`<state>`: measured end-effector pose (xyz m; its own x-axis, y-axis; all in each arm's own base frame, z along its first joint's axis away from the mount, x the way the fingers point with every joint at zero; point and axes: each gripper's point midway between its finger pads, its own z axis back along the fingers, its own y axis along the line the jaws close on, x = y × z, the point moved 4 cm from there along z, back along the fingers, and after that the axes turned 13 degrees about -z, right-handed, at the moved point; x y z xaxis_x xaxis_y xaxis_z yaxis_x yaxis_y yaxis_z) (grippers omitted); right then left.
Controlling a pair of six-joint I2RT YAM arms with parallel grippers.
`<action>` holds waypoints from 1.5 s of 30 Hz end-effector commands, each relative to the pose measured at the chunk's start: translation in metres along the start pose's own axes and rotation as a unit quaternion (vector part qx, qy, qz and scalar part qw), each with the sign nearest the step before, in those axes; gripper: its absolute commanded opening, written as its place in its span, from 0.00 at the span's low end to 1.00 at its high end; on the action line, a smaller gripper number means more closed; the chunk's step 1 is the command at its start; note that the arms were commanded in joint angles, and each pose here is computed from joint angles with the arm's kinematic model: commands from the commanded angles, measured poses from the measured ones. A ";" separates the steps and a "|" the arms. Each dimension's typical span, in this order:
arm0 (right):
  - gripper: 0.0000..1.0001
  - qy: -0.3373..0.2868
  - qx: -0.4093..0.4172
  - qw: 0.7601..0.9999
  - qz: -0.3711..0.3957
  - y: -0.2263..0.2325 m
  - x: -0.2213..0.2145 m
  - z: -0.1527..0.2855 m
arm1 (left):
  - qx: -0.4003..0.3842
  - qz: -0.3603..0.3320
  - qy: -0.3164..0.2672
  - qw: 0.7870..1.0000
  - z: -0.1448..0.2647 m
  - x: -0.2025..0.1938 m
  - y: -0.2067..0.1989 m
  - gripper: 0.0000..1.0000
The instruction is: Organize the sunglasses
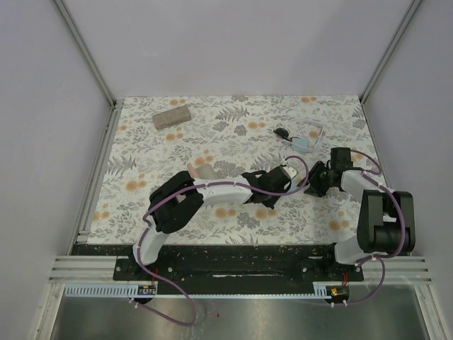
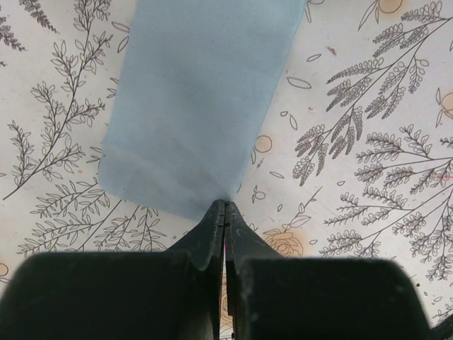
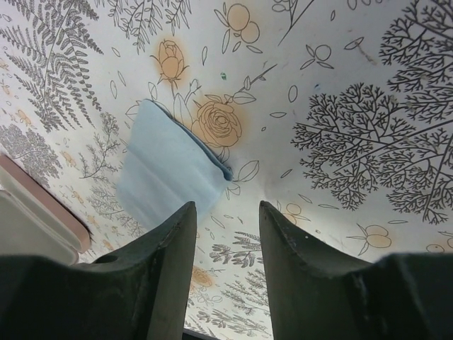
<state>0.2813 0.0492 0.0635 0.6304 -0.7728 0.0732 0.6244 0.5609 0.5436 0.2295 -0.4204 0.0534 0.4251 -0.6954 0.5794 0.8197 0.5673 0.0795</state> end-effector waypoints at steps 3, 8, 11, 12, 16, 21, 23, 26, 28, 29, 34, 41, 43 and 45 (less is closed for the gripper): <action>0.47 0.006 0.001 1.000 0.015 0.001 0.002 -0.004 | -0.005 0.007 0.024 1.000 0.015 -0.013 0.001 0.00; 0.43 0.020 -0.005 1.000 0.005 -0.002 0.001 -0.014 | -0.004 0.004 0.021 1.000 0.016 -0.009 0.002 0.00; 0.41 0.020 -0.006 1.000 0.002 -0.001 0.003 -0.016 | 0.000 0.005 0.018 1.000 0.018 -0.009 0.003 0.01; 0.40 0.019 -0.005 1.000 0.000 0.000 0.004 -0.017 | 0.001 0.005 0.018 1.000 0.018 -0.009 0.003 0.02; 0.36 0.028 -0.008 1.000 -0.002 0.000 0.005 -0.022 | 0.003 0.007 0.017 1.000 0.022 -0.008 0.004 0.04; 0.25 0.030 -0.008 1.000 -0.001 0.001 0.005 -0.023 | 0.013 0.020 0.009 1.000 0.037 -0.008 0.008 0.06; 0.19 0.029 -0.007 1.000 0.001 0.001 0.004 -0.023 | 0.030 0.030 0.001 0.999 0.049 -0.005 0.013 0.08; 0.05 0.031 -0.003 1.000 0.007 0.003 0.002 -0.022 | 0.054 0.050 -0.007 0.997 0.064 -0.003 0.023 0.09; 0.00 0.032 -0.002 0.999 0.008 0.003 0.001 -0.022 | 0.077 0.066 -0.007 0.995 0.072 -0.004 0.031 0.11; 0.00 0.032 -0.001 0.999 0.009 0.003 0.001 -0.021 | 0.092 0.075 -0.006 0.993 0.075 -0.004 0.036 0.12; 0.00 0.023 0.006 1.000 0.014 0.002 -0.002 -0.014 | 0.152 0.148 0.011 0.977 0.085 -0.018 0.070 0.12; 0.00 0.018 0.016 1.000 0.019 0.002 -0.006 -0.008 | 0.222 0.231 0.043 0.946 0.087 -0.045 0.117 0.11; 0.00 0.017 0.016 1.000 0.020 0.001 -0.006 -0.007 | 0.245 0.247 0.055 0.936 0.088 -0.054 0.128 0.12; 0.00 0.017 0.016 1.000 0.020 0.001 -0.006 -0.007 | 0.257 0.259 0.058 0.929 0.087 -0.058 0.134 0.14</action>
<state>0.2797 0.0561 0.0510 0.6599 -0.7509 0.0270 0.6166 0.5617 0.5516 0.2742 -0.2801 0.0952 0.7602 -0.3776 0.5287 0.3327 0.9252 0.1823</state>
